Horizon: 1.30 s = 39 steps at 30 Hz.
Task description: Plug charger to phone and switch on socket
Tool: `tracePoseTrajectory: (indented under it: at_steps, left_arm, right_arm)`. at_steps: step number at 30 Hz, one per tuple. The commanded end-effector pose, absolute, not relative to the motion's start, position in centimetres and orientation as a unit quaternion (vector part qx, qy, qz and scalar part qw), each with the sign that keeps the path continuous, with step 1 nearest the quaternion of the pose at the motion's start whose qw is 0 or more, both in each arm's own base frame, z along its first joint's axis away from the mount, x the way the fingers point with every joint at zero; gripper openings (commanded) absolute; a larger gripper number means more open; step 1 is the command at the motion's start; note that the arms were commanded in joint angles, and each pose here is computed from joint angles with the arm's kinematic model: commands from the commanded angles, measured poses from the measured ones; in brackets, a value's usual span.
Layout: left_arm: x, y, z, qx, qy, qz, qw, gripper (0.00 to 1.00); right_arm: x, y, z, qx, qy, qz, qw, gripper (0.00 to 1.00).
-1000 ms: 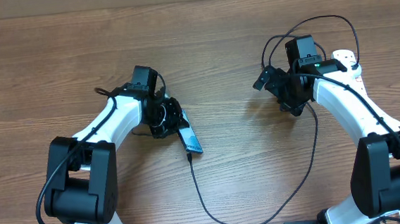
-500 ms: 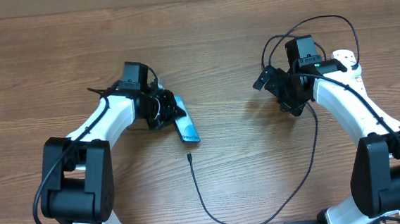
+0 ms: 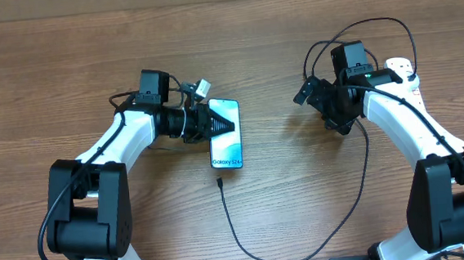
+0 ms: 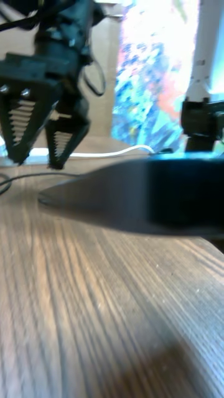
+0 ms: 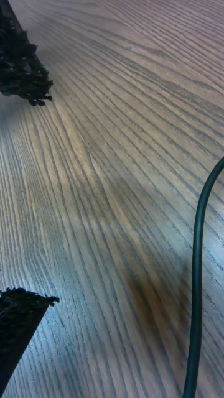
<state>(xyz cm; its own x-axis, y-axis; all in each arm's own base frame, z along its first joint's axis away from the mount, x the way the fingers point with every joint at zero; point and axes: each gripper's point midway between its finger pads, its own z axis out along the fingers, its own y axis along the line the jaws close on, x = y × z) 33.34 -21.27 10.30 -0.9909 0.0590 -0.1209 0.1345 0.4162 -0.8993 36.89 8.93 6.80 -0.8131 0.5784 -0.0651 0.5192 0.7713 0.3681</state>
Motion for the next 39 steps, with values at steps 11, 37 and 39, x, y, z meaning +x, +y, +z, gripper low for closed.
tracePoseTrajectory:
  at_steps: [11,37,39]
  left_arm:
    - [32.0,-21.8,11.7,0.127,0.81,-0.569,0.062,0.04]
    - [32.7,-20.9,9.0,0.161,0.837,-0.511,0.108,0.04]
    - [32.7,-20.9,9.0,0.162,0.837,-0.511,0.11,0.04]
  right_arm:
    - [37.2,8.8,7.0,0.291,0.937,0.167,0.094,1.0]
    - [37.2,8.8,7.0,0.291,0.937,0.167,0.094,1.0]
    - [37.2,8.8,7.0,0.291,0.937,0.167,0.094,1.0]
